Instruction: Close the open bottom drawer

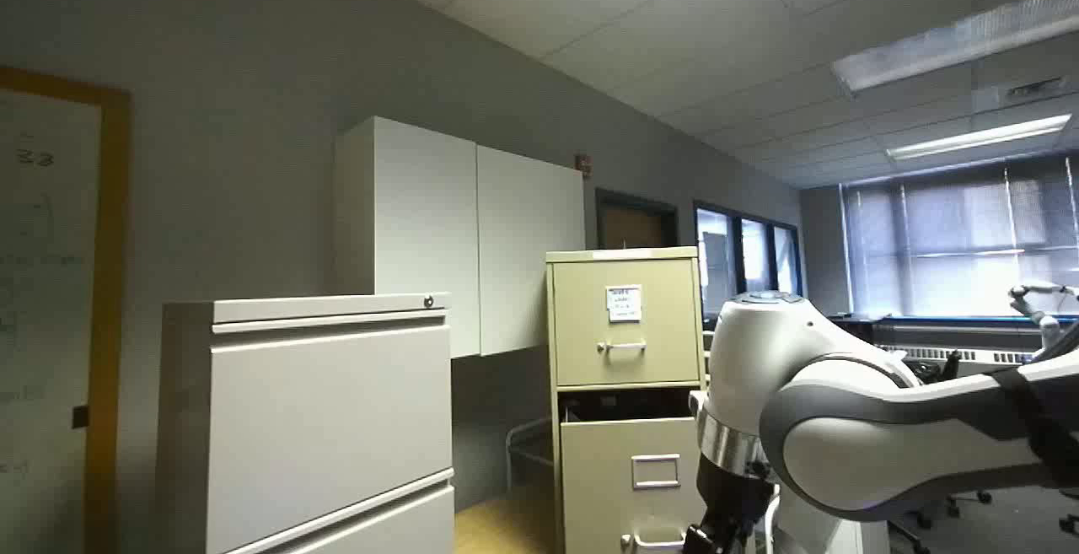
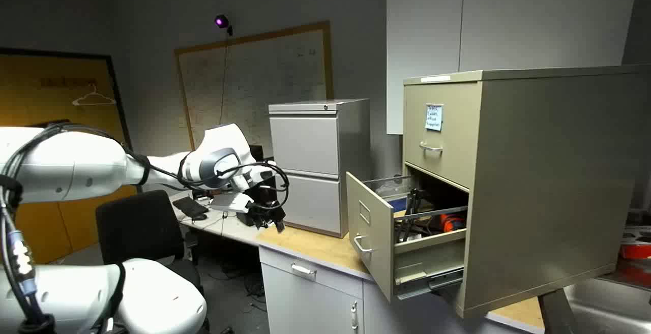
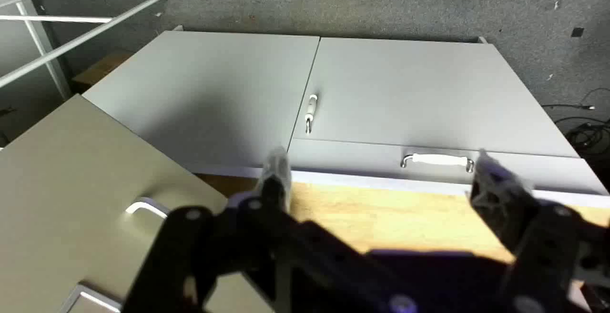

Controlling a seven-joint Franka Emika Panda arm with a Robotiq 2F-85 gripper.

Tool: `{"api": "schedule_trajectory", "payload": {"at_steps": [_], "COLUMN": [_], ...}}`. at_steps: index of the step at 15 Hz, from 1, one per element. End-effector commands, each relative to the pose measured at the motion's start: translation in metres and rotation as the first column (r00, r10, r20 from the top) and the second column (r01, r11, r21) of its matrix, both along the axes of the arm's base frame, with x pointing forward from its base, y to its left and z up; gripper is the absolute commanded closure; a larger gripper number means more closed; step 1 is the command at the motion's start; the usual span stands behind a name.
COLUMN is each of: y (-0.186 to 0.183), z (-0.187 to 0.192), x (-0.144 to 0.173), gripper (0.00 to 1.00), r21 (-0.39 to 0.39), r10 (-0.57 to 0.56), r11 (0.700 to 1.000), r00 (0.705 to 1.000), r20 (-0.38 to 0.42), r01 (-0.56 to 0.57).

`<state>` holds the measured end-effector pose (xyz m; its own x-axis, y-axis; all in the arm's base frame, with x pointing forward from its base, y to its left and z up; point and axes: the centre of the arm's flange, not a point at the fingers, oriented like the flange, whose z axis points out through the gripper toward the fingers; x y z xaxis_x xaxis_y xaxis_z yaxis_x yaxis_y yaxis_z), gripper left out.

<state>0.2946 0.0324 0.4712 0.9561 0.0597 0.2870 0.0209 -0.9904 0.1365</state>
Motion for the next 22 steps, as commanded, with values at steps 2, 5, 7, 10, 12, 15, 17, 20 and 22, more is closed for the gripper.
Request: {"api": "schedule_trajectory", "payload": {"at_steps": [2, 5, 7, 10, 12, 15, 17, 20, 22], "y": [0.000, -0.001, -0.001, -0.001, -0.001, 0.001, 0.006, 0.020, 0.035], "z": [-0.005, -0.008, -0.008, -0.008, -0.008, -0.005, -0.002, -0.002, -0.007], "x": [0.000, 0.001, 0.001, 0.001, 0.001, 0.006, 0.015, 0.040, 0.062], "gripper": [0.00, 0.00, 0.00, 0.00, 0.00, 0.00, 0.00, 0.00, 0.27], "r21": [-0.001, -0.001, -0.001, -0.001, -0.001, -0.002, -0.030, -0.105, -0.198], "r10": [-0.001, -0.002, -0.002, -0.002, -0.002, 0.015, 0.029, 0.083, 0.155], "r11": [1.000, 1.000, 1.000, 1.000, 1.000, 1.000, 0.999, 0.991, 0.970], "r00": [1.000, 1.000, 1.000, 1.000, 1.000, 1.000, 1.000, 0.996, 0.987], "r20": [-0.014, -0.024, -0.024, -0.024, -0.024, -0.010, 0.000, 0.029, 0.047], "r01": [0.001, 0.001, 0.001, 0.002, 0.002, -0.016, -0.029, -0.080, -0.143]}}
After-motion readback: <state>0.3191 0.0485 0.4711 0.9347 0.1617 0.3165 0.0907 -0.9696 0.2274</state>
